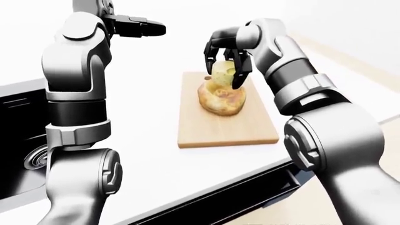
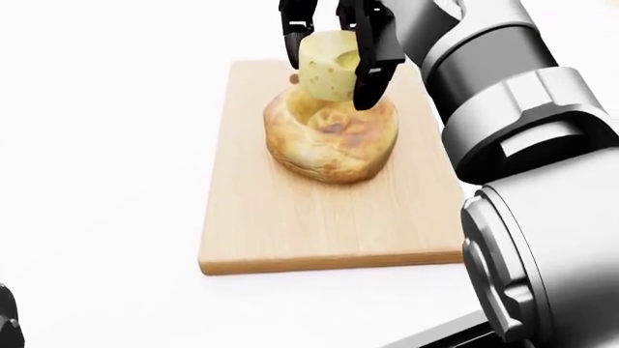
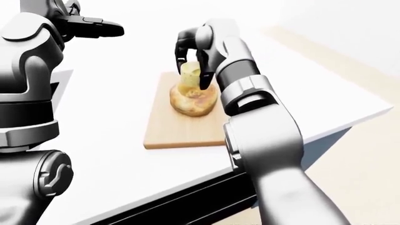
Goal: Pick up the wedge of cheese and place it on the slice of bread to prepare a simple cheese on bread dish.
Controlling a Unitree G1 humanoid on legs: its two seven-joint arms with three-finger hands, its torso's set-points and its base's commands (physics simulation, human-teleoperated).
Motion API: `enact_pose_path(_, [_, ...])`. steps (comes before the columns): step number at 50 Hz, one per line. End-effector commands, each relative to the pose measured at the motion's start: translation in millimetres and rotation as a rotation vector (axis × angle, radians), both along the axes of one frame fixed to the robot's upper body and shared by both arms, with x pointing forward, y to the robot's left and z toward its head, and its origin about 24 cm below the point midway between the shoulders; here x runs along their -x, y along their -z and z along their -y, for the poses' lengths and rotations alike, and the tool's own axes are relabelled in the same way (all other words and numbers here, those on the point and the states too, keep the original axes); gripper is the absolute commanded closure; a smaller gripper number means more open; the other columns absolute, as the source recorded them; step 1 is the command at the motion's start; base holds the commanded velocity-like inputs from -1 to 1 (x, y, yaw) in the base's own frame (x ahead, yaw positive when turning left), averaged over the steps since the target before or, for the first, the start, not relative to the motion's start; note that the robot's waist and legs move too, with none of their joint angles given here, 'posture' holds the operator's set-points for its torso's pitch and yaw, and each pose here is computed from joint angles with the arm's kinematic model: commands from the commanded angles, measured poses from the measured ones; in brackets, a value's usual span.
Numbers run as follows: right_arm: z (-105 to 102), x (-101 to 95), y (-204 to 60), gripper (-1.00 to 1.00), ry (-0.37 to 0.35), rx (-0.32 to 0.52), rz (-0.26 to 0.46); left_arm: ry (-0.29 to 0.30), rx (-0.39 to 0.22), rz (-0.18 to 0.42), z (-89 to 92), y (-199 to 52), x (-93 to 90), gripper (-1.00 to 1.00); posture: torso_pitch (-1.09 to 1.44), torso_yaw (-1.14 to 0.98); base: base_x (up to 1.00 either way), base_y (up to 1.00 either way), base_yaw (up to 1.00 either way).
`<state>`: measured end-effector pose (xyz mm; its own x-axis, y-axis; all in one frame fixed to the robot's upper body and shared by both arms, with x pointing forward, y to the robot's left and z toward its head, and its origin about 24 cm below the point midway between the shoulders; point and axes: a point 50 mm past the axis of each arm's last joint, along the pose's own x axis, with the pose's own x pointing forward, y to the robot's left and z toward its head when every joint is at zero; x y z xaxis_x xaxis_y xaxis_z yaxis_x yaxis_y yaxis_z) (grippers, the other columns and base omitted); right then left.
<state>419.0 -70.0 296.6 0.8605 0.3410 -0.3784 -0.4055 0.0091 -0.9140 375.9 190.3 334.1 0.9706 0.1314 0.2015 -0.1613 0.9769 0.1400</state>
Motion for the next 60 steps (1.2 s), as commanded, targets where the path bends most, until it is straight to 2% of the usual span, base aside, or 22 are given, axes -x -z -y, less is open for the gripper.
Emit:
enact_pose_path(1, [-4.3,5.8,-32.4,1.0,-0.022,-0.023,0.107,-0.002,-0.006,0.1,-0.2,-23.1,8.9,-1.0,0.0,0.0,0.0,0.0,0.0])
enact_pose_path(9, [-5.8,6.3,-32.1,1.0,-0.029,-0.016,0.103,-0.003,-0.004,0.102,-1.4,-24.1,10.4,-1.0,0.0,0.0,0.0,0.0,0.0])
enact_pose_path(10, [-5.6,6.3,-32.0,0.7,-0.029,-0.015,0.101,-0.004,-0.005,0.102,-1.5,-23.9,10.2,-1.0,0.0,0.0,0.0,0.0,0.0])
enact_pose_path(11, [-5.4,6.3,-31.8,-1.0,-0.028,-0.017,0.099,-0.004,-0.005,0.101,-1.6,-23.7,10.1,-1.0,0.0,0.0,0.0,0.0,0.0])
enact_pose_path(27, [-6.2,5.9,-30.6,-1.0,-0.033,-0.028,0.104,-0.009,-0.003,0.102,-4.2,-25.8,10.3,-1.0,0.0,0.0,0.0,0.0,0.0])
enact_pose_path(30, [-4.4,7.6,-41.3,-1.0,-0.037,-0.086,0.132,-0.006,0.001,0.111,-3.8,-31.9,13.8,-1.0,0.0,0.0,0.0,0.0,0.0])
enact_pose_path(31, [-2.6,7.0,-40.4,-1.0,-0.031,-0.115,0.122,-0.005,-0.001,0.111,-3.2,-30.6,13.1,-1.0,0.0,0.0,0.0,0.0,0.0])
enact_pose_path(33, [0.6,5.8,-37.8,-1.0,-0.023,-0.117,0.125,-0.005,0.0,0.113,-3.1,-32.5,13.3,-1.0,0.0,0.0,0.0,0.0,0.0])
enact_pose_path(36, [12.1,5.7,-48.0,-1.0,0.008,-0.197,0.156,0.001,-0.003,0.12,0.1,-38.0,15.3,-1.0,0.0,0.0,0.0,0.0,0.0])
enact_pose_path(39, [23.3,5.5,-53.4,-1.0,0.035,-0.232,0.177,0.004,-0.005,0.113,0.8,-39.2,14.8,-1.0,0.0,0.0,0.0,0.0,0.0])
enact_pose_path(44, [46.9,5.9,-62.3,-1.0,0.086,-0.342,0.223,-0.001,-0.009,0.12,-0.5,-43.1,15.4,-1.0,0.0,0.0,0.0,0.0,0.0])
enact_pose_path(51, [65.6,9.0,-76.1,-1.0,0.12,-0.475,0.279,0.008,-0.009,0.132,5.2,-53.8,15.2,-1.0,0.0,0.0,0.0,0.0,0.0])
enact_pose_path(55, [78.4,10.9,-80.5,-1.0,0.142,-0.588,0.279,0.008,-0.014,0.134,6.0,-55.5,14.4,-1.0,0.0,0.0,0.0,0.0,0.0])
enact_pose_path(56, [82.9,13.0,-86.3,-1.0,0.144,-0.654,0.28,0.007,-0.013,0.135,6.1,-57.2,14.0,-1.0,0.0,0.0,0.0,0.0,0.0])
enact_pose_path(60, [92.6,18.0,-98.9,-1.0,0.151,-0.802,0.284,0.019,-0.003,0.146,12.3,-64.4,13.7,-1.0,0.0,0.0,0.0,0.0,0.0])
